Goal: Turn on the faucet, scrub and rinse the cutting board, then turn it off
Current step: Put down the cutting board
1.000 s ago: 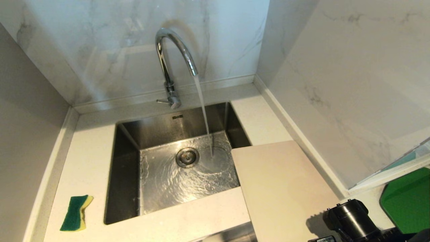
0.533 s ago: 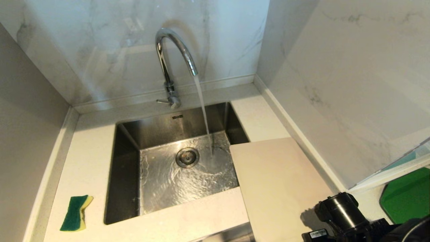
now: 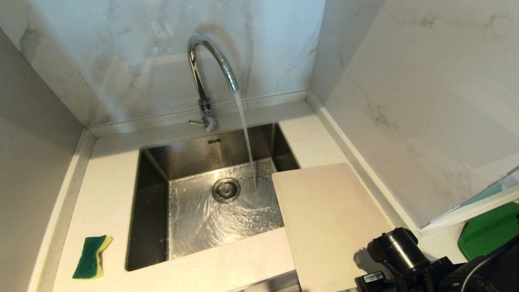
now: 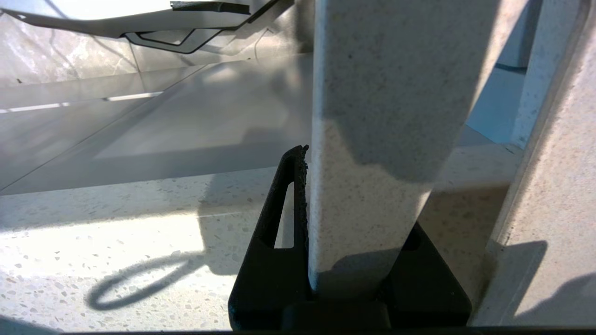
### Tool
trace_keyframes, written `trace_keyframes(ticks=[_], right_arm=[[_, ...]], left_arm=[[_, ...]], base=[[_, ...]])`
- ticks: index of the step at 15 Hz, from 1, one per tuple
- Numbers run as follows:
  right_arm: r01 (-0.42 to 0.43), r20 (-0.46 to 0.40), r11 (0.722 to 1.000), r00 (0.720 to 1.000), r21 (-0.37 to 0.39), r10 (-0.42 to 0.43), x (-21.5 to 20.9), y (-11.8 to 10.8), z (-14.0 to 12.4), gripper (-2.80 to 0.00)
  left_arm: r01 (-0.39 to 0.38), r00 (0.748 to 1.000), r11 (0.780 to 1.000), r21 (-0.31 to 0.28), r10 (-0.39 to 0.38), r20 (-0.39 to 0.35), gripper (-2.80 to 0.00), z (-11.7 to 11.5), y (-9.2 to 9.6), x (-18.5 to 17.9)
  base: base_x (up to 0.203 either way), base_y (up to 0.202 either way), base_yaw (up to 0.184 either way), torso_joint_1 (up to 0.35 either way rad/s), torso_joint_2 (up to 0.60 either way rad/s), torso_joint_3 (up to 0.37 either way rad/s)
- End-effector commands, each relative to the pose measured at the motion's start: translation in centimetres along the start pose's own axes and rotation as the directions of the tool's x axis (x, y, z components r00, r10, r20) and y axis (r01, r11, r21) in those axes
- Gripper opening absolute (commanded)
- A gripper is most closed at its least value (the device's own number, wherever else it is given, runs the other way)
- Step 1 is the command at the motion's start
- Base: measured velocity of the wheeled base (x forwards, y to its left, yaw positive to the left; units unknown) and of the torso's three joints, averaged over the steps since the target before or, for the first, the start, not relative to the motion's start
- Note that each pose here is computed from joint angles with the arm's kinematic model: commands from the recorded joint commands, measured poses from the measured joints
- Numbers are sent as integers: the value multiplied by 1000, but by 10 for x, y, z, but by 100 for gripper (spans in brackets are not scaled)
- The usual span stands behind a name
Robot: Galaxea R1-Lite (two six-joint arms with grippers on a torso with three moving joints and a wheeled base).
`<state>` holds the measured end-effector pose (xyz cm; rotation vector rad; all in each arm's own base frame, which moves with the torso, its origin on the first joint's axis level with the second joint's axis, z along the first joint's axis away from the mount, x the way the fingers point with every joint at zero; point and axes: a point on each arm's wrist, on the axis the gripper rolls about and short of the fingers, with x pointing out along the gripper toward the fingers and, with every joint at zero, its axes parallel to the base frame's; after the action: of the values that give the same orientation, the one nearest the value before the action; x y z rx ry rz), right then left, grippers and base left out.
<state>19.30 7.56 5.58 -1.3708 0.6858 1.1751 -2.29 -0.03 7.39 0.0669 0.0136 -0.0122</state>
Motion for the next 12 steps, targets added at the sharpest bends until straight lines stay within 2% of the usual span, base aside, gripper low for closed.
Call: trace_keyframes(ticks=[1, 7, 12], right_arm=[[10, 4, 1000, 1000, -11, -10, 1, -6, 1, -280], [-23, 0, 1000, 1000, 13, 23, 12, -11, 1, -280], [-47, -4, 999, 999, 13, 47, 23, -16, 1, -280]], left_arm=[[-1, 1000, 1000, 0, 1, 2, -280, 0, 0, 0], [-1, 1000, 1000, 2, 1, 0, -280, 0, 0, 0], [2, 1000, 999, 48, -2, -3, -280, -1, 0, 0]], base=[[0, 0, 0, 0, 0, 0], [0, 0, 0, 0, 0, 0], [0, 0, 0, 0, 0, 0]])
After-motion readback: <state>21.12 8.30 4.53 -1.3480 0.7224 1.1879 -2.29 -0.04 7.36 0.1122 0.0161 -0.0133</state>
